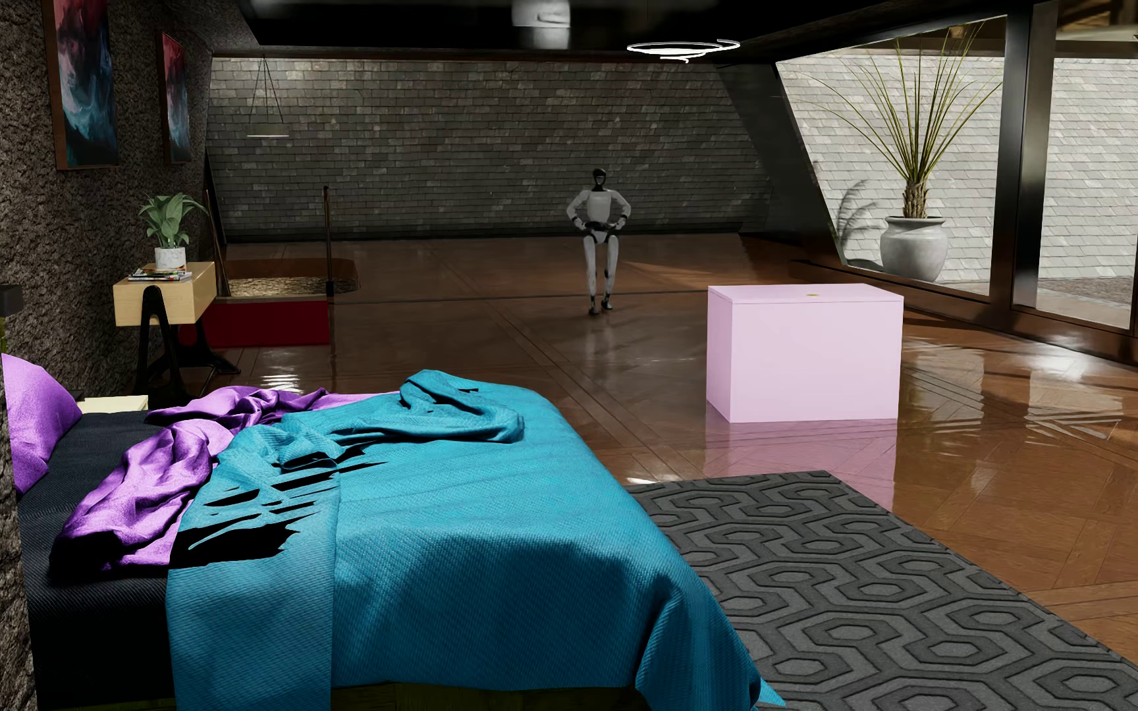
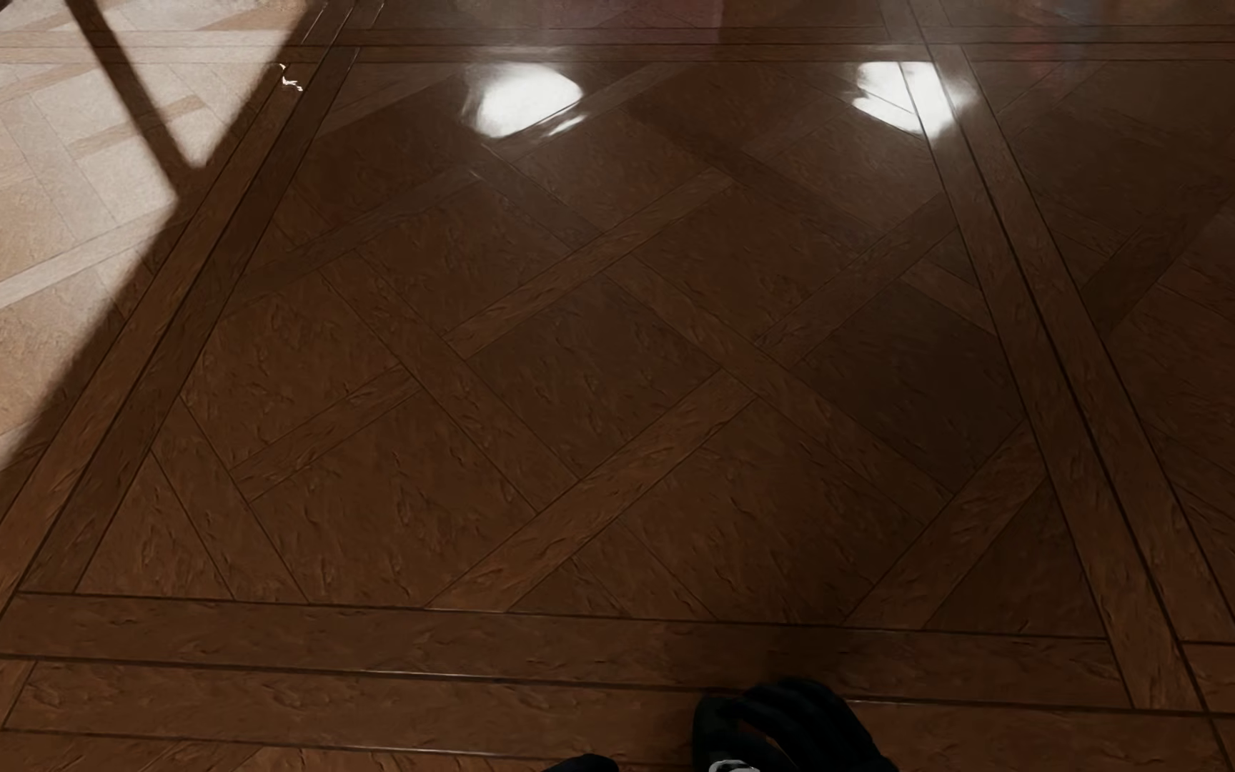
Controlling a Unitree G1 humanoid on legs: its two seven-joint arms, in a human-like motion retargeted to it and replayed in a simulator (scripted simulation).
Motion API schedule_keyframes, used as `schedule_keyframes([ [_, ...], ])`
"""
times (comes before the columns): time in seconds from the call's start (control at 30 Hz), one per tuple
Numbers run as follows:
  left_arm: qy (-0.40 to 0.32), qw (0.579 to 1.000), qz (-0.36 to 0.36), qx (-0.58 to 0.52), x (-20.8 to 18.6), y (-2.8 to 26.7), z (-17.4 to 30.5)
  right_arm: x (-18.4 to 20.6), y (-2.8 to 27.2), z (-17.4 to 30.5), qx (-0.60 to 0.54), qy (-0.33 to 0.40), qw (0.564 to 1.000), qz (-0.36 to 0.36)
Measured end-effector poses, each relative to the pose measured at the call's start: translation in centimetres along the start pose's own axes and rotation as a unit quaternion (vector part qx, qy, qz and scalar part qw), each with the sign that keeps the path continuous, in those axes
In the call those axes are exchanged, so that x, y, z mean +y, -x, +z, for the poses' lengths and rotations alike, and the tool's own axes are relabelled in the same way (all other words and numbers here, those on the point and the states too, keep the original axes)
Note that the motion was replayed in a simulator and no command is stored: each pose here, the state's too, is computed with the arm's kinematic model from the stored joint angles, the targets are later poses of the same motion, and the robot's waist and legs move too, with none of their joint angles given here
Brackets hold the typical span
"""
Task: Go to the light pink desk
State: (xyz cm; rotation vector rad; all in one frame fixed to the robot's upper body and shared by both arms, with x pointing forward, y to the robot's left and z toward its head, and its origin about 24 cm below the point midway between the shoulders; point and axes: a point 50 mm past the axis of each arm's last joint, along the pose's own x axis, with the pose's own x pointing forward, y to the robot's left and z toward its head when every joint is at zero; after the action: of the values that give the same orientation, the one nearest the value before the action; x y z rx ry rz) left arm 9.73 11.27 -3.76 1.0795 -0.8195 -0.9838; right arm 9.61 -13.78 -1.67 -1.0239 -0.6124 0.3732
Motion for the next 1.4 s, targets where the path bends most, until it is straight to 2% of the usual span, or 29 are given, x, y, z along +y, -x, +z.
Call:
schedule_keyframes([
  [0.07,-0.007,1.000,-0.004,0.020,0.0,0.3,-0.1,-0.3,-1.1,0.5,-0.023,-0.013,0.999,-0.020],
  [0.23,0.021,0.998,-0.036,0.040,0.0,1.4,-0.2,0.3,-0.5,0.4,-0.010,-0.015,1.000,-0.003],
  [0.4,-0.027,0.999,-0.020,0.028,1.0,1.7,-0.9,0.6,-1.2,1.2,0.001,-0.046,0.999,-0.028],
  [0.57,-0.042,0.998,-0.024,0.043,1.0,1.9,-1.1,1.2,0.2,1.3,0.016,-0.049,0.999,0.003],
  [0.77,-0.052,0.997,0.001,0.053,1.4,0.8,-1.4,1.2,0.0,1.0,0.016,-0.059,0.998,0.007],
  [0.87,-0.070,0.995,0.069,0.016,2.3,-0.2,-1.4,1.4,-0.3,0.5,0.023,-0.045,0.999,0.002],
  [1.0,-0.055,0.997,0.036,0.032,1.6,-0.6,-1.3,1.2,1.4,-0.2,0.013,-0.033,0.998,0.051],
  [1.07,-0.028,0.998,0.046,0.036,1.2,-0.9,-0.8,0.8,1.6,-0.7,-0.016,-0.014,0.997,0.073],
  [1.17,-0.011,0.997,0.077,0.023,1.2,-1.2,-0.6,0.3,0.8,-0.6,-0.025,-0.011,0.998,0.056],
  [1.4,0.007,0.999,0.035,0.018,-0.4,-0.4,-0.2,-0.1,0.1,-0.2,-0.003,0.012,1.000,0.010],
])
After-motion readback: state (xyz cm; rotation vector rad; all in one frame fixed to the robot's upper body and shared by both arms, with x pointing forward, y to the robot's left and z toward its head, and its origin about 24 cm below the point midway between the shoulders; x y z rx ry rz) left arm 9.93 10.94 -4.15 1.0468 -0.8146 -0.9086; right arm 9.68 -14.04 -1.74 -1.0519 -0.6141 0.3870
